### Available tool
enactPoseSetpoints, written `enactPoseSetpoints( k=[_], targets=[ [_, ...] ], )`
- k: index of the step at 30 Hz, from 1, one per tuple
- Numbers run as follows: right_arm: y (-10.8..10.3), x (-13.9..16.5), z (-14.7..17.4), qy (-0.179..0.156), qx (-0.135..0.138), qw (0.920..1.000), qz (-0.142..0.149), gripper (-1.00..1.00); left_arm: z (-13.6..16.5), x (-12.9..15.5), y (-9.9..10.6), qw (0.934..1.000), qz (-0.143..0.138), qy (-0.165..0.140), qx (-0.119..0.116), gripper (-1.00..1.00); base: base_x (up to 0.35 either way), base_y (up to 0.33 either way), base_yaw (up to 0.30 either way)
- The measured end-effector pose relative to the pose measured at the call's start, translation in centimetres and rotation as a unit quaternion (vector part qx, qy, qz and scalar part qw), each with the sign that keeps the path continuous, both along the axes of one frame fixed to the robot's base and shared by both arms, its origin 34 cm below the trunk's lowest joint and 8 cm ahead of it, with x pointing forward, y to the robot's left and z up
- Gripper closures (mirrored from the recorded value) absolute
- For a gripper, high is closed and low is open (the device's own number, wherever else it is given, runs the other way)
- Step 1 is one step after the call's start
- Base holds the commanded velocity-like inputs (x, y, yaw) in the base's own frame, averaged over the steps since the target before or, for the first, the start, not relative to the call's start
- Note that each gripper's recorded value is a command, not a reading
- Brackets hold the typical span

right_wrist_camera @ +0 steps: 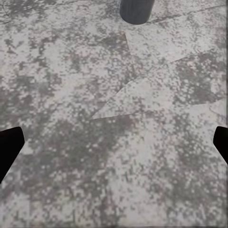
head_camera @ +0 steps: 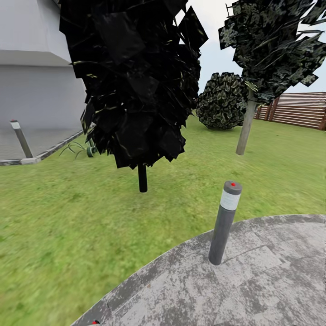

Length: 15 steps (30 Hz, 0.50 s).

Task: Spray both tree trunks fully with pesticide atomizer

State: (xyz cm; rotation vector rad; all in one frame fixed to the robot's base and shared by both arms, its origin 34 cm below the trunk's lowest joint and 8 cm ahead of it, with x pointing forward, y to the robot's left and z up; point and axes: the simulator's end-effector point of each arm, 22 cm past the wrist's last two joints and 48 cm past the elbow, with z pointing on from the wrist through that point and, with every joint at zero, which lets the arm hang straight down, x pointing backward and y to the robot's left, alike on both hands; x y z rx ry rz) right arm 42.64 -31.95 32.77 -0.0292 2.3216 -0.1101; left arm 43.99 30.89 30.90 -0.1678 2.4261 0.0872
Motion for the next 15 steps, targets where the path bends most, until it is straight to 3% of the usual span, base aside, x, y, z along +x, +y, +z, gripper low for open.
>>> enactPoseSetpoints(
  k=[15],
  targets=[
    [0.4, 1.0, 0.7, -0.012, 0.002, 0.9999, 0.004, -1.00, 0.8, 1.6, -0.2, 0.9999, -0.005, -0.014, 0.001, -1.00, 0.000, 0.000, -0.008]
  ],
)
